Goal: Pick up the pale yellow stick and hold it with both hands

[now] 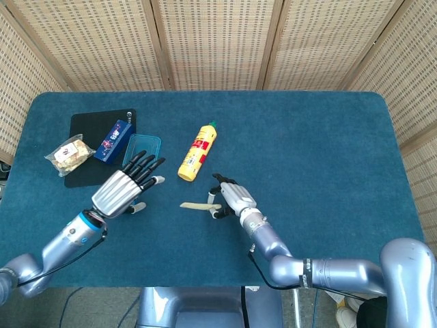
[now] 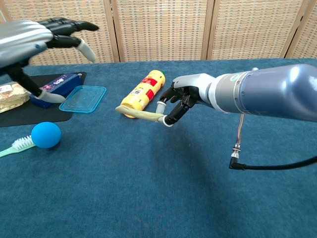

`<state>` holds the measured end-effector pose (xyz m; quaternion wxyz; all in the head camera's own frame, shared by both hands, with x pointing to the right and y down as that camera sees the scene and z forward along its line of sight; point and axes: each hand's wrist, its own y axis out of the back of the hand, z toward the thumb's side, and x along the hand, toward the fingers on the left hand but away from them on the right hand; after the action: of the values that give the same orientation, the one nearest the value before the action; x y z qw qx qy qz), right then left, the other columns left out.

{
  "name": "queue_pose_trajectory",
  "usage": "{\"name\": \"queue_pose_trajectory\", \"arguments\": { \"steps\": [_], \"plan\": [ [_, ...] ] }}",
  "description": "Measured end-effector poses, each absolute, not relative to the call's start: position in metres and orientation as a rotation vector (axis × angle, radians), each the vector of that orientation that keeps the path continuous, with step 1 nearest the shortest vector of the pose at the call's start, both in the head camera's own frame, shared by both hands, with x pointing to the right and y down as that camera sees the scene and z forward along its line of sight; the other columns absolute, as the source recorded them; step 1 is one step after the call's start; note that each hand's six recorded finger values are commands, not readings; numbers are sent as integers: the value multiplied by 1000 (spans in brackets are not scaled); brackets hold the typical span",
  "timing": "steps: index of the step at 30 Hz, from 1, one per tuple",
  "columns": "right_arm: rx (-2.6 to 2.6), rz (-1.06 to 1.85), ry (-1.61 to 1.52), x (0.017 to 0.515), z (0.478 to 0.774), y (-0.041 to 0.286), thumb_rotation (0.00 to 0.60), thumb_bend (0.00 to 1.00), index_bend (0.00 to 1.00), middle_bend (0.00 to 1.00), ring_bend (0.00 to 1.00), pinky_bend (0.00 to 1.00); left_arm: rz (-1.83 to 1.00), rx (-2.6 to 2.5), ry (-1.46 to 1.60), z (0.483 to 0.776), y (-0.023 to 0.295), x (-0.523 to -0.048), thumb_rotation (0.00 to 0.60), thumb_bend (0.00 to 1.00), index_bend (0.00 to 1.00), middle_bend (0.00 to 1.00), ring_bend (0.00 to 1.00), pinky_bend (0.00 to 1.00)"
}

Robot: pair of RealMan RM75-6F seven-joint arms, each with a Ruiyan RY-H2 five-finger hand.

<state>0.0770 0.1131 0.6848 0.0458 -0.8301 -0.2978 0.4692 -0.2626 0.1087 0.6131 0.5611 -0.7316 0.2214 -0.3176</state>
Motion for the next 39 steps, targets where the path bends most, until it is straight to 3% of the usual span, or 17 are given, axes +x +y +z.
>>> {"name": "queue_pose_trajectory", "arguments": {
  "steps": [7, 18, 39],
  "plan": [
    [-2543, 1445, -945, 78, 688, 112, 600, 643, 717, 87, 0, 0, -695, -1765, 512, 631, 118, -231, 600, 88, 396, 0, 0, 0],
    [-2568, 1454, -981, 84, 692, 113, 600, 644, 717, 87, 0, 0, -688, -1804, 536, 650, 126, -203, 600, 235, 461, 0, 0, 0],
    [-2600, 1439, -957, 79, 691, 125, 600, 646, 717, 87, 0, 0, -682, -1870, 564, 668, 131, -172, 600, 296, 500, 0, 0, 0]
  ]
}}
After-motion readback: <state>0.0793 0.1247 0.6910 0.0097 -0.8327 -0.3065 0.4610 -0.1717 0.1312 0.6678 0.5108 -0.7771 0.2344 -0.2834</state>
